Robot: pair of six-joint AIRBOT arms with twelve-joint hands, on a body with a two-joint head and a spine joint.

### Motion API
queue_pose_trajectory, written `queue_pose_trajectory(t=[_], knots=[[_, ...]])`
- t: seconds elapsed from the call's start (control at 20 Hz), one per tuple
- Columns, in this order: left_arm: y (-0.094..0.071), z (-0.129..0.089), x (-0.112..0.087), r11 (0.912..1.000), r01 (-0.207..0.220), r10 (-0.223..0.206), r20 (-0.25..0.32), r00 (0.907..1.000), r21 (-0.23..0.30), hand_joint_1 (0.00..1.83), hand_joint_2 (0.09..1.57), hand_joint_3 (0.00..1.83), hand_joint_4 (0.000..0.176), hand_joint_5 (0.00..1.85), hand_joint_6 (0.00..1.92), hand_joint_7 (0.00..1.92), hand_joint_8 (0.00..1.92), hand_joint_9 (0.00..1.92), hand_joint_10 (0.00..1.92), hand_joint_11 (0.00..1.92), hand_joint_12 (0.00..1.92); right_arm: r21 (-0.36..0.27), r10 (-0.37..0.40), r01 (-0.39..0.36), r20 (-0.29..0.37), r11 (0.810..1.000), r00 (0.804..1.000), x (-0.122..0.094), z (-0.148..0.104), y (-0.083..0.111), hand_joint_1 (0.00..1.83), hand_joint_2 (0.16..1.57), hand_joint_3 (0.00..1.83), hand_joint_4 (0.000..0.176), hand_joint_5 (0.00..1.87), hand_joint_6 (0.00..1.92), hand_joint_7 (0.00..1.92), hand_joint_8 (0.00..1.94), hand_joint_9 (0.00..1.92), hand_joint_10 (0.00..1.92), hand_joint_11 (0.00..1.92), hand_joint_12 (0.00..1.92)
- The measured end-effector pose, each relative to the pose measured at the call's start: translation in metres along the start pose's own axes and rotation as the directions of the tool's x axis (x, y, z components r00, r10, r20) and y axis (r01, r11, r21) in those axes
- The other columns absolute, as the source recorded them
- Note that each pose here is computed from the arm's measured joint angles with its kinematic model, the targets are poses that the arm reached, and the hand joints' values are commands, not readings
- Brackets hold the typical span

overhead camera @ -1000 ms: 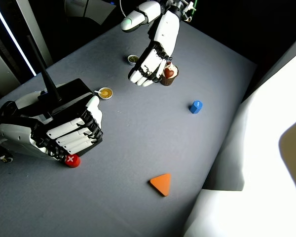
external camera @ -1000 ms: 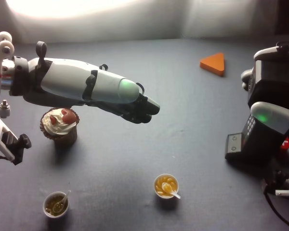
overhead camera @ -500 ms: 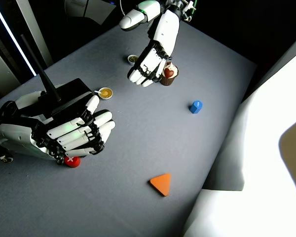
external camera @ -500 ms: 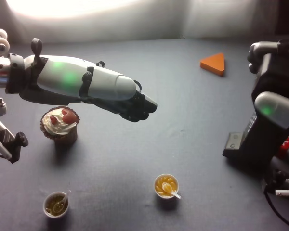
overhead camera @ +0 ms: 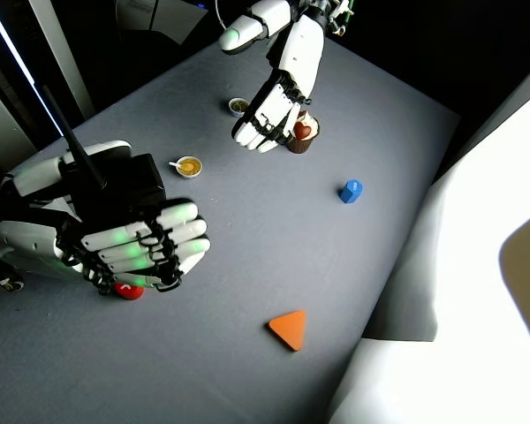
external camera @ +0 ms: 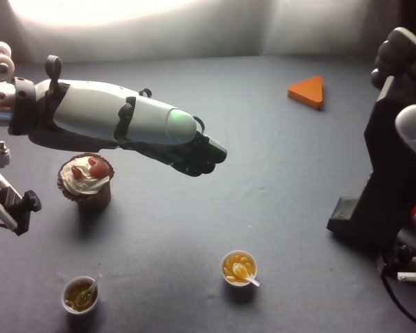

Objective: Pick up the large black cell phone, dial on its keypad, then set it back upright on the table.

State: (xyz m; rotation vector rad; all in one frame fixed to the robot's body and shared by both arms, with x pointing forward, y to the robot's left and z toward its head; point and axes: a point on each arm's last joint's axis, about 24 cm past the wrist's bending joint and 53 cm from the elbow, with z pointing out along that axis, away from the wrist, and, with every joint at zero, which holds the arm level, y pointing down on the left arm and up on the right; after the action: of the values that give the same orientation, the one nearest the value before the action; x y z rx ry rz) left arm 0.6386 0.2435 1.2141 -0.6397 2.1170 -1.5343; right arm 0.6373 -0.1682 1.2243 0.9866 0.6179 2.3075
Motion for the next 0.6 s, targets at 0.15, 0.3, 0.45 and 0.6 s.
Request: queue_pose_trajectory(t=[0.15, 0.3, 0.45, 0.6], knots=[[0.0001, 0.0, 0.0, 1.0, 0.0, 0.0, 0.0, 1.0, 0.0, 0.0, 1.16, 0.01, 0.0, 0.35, 0.0, 0.4, 0.0, 0.36, 0.0, 0.0, 0.65, -0.002, 0.003, -0.003, -0.001, 1.0, 1.0, 0.0003, 0.0, 0.0005, 0.41, 0.98, 0.0, 0.007, 0.02, 0.0, 0.01, 0.0, 0.0, 0.0, 0.0, 0.02], [-0.0018, 0.0, -0.0002, 1.0, 0.0, 0.0, 0.001, 1.0, 0.006, 0.0, 1.15, 0.0, 0.0, 0.35, 0.0, 0.41, 0.0, 0.36, 0.0, 0.0, 0.62, -0.003, 0.004, -0.004, -0.002, 1.0, 1.0, 0.0006, 0.0, 0.0007, 0.26, 0.96, 0.0, 0.015, 0.0, 0.0, 0.0, 0.0, 0.0, 0.0, 0.0, 0.0], [-0.002, 0.0, -0.0002, 1.0, -0.001, 0.001, 0.001, 1.0, 0.006, 0.0, 1.14, 0.0, 0.0, 0.34, 0.0, 0.4, 0.0, 0.37, 0.0, 0.0, 0.71, -0.003, 0.003, -0.003, -0.004, 1.0, 1.0, 0.0008, 0.0, 0.0006, 0.13, 0.97, 0.0, 0.035, 0.0, 0.0, 0.0, 0.0, 0.0, 0.0, 0.0, 0.0], [-0.0023, 0.0, -0.0003, 1.0, -0.001, 0.001, 0.001, 1.0, 0.007, 0.0, 1.14, 0.0, 0.0, 0.34, 0.0, 0.41, 0.0, 0.37, 0.0, 0.0, 0.69, -0.004, 0.003, -0.003, -0.001, 1.0, 1.0, 0.0003, 0.0, 0.0009, 0.12, 0.97, 0.0, 0.042, 0.0, 0.0, 0.0, 0.0, 0.0, 0.0, 0.0, 0.0]])
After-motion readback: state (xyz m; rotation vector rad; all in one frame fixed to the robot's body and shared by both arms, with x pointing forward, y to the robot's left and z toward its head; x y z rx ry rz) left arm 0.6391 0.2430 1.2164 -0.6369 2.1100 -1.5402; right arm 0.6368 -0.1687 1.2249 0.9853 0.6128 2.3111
